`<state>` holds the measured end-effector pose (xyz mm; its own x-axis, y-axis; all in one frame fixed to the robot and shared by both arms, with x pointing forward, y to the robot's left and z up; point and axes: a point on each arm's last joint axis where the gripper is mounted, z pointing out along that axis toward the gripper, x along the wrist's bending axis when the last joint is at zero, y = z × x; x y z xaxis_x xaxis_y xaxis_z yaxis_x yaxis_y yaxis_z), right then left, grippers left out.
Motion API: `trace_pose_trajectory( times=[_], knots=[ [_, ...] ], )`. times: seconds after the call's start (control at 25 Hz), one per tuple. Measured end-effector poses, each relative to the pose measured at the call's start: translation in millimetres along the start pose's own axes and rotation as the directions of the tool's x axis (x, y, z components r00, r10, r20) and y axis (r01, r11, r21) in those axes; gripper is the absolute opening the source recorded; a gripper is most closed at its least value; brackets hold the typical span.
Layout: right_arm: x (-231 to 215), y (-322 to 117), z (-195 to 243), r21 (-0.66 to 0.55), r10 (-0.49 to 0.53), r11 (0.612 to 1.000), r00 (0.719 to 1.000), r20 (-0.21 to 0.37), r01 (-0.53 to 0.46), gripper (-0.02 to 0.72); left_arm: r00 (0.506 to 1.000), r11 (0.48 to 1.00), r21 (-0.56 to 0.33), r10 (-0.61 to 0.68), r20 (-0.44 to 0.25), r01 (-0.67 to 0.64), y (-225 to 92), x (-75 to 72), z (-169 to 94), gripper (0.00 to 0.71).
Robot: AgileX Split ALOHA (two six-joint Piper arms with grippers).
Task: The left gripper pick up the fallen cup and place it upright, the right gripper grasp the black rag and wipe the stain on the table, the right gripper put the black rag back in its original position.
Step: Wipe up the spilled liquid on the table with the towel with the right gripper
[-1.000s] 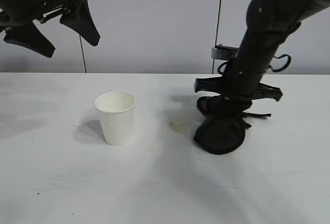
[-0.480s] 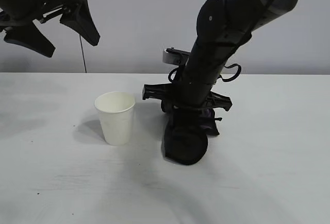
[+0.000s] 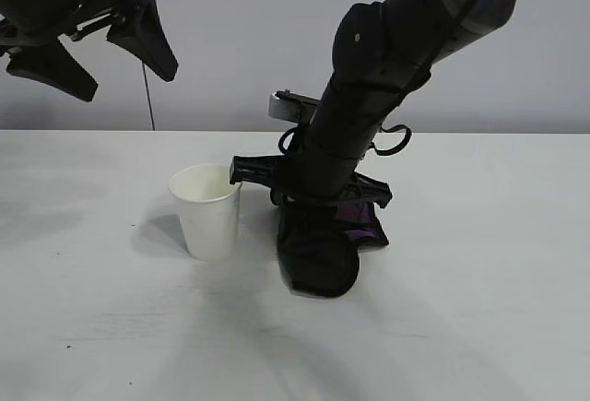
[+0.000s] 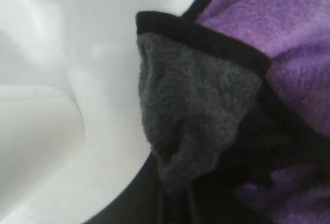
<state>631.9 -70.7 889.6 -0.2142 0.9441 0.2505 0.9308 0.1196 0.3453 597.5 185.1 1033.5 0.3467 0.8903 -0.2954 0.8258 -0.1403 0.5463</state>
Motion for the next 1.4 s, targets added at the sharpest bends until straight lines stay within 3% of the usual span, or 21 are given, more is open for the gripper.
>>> trace_pose_trajectory(
  times=[0.24,0.72,0.92,1.4],
  knots=[
    [-15,7,2,-0.031,0.07,0.997,0.997,0.023,-0.069,0.012,1.0,1.0,-0.002,0.0,-0.001,0.0,0,0.1,0,0.693],
    [-109,32,-24,-0.11,0.226,0.971,0.963,0.148,-0.212,0.012,1.0,1.0,-0.008,0.0,-0.003,0.0,1,0.3,0,0.693],
    [-132,36,-43,-0.118,0.193,0.978,0.958,0.212,-0.171,0.012,1.0,1.0,-0.012,0.0,-0.004,0.0,1,0.4,0,0.693],
    [-72,27,-41,-0.046,0.075,0.997,0.986,0.147,-0.069,0.012,1.0,1.0,-0.013,0.0,-0.005,0.0,1,0.4,0,0.693]
  ],
)
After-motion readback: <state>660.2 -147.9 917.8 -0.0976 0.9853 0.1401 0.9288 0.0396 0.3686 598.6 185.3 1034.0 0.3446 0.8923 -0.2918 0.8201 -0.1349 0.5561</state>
